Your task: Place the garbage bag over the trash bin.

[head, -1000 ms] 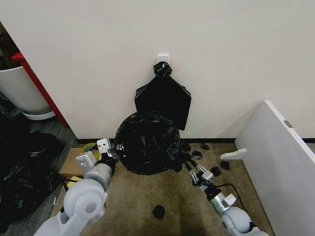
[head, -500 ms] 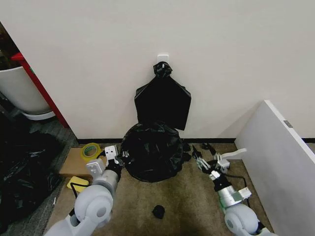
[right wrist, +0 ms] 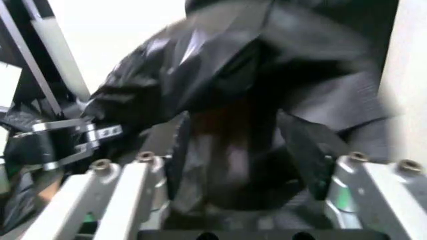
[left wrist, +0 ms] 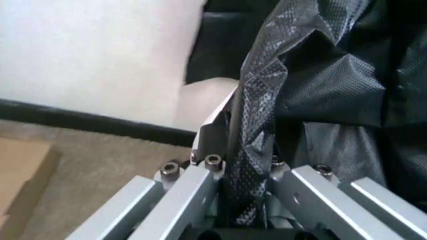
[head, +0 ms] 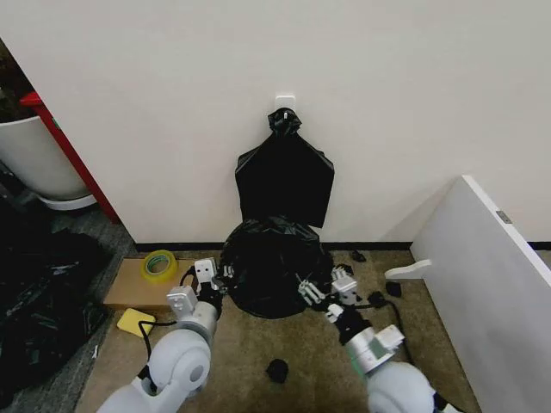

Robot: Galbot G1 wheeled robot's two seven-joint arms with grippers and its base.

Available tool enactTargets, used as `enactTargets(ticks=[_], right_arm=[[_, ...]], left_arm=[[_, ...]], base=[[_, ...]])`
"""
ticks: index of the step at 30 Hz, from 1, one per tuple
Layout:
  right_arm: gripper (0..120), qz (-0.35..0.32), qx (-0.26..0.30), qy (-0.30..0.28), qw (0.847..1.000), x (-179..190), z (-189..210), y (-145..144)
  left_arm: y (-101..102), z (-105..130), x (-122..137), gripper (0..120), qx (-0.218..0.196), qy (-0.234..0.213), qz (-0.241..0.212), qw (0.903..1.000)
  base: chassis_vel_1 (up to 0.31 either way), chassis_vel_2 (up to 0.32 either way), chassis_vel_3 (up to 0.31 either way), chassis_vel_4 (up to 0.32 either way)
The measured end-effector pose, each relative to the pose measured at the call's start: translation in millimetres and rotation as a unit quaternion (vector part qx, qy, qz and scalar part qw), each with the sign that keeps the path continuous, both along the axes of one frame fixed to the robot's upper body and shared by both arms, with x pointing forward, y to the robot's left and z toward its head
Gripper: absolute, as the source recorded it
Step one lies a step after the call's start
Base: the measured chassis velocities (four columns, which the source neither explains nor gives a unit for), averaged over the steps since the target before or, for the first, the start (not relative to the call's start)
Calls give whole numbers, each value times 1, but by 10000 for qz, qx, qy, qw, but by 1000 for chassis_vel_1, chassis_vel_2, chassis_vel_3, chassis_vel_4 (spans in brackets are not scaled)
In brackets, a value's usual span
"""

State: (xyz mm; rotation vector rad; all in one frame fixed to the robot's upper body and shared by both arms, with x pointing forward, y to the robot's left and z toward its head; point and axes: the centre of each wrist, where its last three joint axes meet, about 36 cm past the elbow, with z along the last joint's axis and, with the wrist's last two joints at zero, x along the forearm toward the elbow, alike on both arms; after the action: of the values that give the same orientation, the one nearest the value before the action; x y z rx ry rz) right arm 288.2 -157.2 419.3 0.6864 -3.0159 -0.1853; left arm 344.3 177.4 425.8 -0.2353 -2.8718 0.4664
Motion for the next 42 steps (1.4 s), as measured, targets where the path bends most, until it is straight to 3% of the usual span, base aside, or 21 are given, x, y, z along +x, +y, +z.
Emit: enactTargets(ticks=[6, 13, 24, 42], right_arm=[[25, -134, 25, 721, 9973, -2, 25, 24], [0, -431, -571, 897, 9934, 16, 27, 43], [0, -1211, -1463, 1075, 9759, 60, 3, 61], [0, -1675, -2031, 1358, 9551, 118, -37, 67]], left_arm=[[-17, -12, -7, 0, 82, -321, -335, 9989], [-29, -21, -15, 0, 99, -306, -497, 9982], [-33, -29, -27, 0, 227, -268, -595, 9976], [-29, -26, -37, 0, 296, -334, -628, 9970]], base=[[0, 0, 0, 0], [0, 0, 0, 0], [0, 0, 0, 0], [0, 0, 0, 0]])
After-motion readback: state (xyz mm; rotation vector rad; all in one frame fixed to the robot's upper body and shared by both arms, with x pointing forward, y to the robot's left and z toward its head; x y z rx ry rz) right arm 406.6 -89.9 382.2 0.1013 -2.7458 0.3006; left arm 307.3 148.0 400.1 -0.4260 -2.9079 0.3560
